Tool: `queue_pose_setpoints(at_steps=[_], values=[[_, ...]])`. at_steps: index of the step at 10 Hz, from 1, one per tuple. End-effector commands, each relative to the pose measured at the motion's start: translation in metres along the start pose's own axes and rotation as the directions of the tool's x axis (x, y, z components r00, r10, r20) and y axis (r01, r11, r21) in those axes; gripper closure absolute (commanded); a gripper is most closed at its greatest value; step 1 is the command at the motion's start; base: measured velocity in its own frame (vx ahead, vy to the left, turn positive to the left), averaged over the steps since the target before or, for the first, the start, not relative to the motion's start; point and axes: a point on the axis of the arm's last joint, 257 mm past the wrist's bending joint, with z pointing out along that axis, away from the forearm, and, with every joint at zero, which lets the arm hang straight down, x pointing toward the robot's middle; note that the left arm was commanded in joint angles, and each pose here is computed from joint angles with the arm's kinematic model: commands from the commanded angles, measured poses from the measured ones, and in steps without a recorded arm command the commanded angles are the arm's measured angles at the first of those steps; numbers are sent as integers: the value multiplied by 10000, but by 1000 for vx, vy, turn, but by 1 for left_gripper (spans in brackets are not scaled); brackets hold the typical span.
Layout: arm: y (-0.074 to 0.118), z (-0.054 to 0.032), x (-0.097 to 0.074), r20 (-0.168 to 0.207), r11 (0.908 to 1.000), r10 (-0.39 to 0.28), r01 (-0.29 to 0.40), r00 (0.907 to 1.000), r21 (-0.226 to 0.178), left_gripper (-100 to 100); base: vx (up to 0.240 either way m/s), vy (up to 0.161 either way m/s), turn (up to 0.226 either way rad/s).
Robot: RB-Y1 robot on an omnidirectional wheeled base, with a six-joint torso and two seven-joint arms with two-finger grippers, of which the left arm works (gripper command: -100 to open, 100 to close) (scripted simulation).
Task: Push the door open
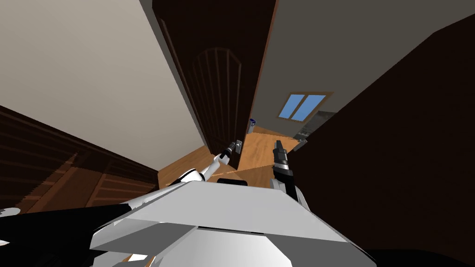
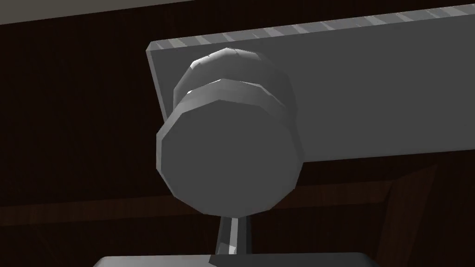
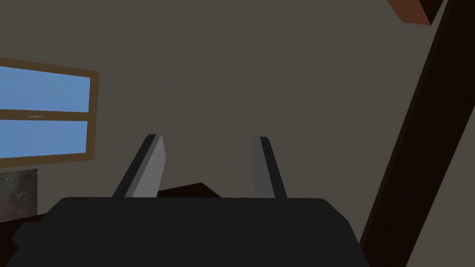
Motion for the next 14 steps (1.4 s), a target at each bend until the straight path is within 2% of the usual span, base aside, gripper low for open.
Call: queue_pose_setpoints(at_steps=[1, 5, 9, 11, 14], values=[[9, -9, -10, -27, 10000, 22, -22, 10000, -24, -100, -16, -38, 39], [13, -15, 40, -122, 10000, -47, 47, 9999, -43, -100, -173, 59, -2], [-19, 0, 263, -363, 9992, -391, 391, 9986, -14, -100, -211, 70, 7], [0, -4, 166, -252, 9997, -240, 239, 9994, -29, -100, 2, -8, -21], [9, -11, 97, -165, 9999, -160, 160, 9997, -20, -100, 159, -82, -19]])
